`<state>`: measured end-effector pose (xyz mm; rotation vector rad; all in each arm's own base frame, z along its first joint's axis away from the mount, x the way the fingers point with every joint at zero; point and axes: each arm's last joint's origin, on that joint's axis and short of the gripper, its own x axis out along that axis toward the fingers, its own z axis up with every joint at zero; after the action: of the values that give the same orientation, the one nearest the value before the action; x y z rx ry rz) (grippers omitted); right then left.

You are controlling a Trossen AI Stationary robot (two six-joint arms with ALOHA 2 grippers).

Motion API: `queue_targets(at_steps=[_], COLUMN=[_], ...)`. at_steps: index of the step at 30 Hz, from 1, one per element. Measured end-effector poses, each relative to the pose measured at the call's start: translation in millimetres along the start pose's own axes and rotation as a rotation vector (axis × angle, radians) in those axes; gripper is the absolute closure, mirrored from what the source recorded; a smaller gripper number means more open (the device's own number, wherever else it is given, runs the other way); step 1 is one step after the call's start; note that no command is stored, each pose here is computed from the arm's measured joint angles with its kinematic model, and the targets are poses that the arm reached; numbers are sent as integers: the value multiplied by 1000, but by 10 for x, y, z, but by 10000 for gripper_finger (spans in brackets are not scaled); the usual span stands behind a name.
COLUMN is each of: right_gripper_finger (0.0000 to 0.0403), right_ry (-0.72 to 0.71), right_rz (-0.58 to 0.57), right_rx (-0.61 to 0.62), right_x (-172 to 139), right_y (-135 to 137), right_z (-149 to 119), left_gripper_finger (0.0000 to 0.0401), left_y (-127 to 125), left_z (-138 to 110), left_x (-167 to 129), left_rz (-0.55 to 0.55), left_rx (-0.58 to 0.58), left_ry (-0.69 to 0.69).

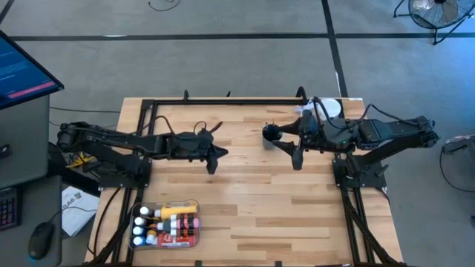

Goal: Pick & Place Paint Supplies
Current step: Return to Home Position

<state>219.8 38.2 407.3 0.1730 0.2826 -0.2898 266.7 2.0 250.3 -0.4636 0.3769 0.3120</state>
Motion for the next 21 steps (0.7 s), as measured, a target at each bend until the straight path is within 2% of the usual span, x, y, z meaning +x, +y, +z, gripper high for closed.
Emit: queue_targets(at_steps=[6, 10, 14, 21], right_gripper_finger=[171, 171, 171, 171], right_ry=[-27, -108, -160, -244], right_rz=[-25, 24, 38, 51], right_rx=[-5, 38, 93, 169], right_x=[26, 42, 47, -90], right_y=[29, 29, -23, -201], right_z=[-87, -345, -724, -1203], left_gripper_finger=[401, 401, 401, 401], left_y=[-13, -14, -14, 3], left_z=[-9, -11, -12, -3], left_x=[-3, -3, -3, 3], left_rz=[-14, -19, -20, -33], left_rx=[24, 24, 26, 24], left_ry=[10, 13, 14, 24])
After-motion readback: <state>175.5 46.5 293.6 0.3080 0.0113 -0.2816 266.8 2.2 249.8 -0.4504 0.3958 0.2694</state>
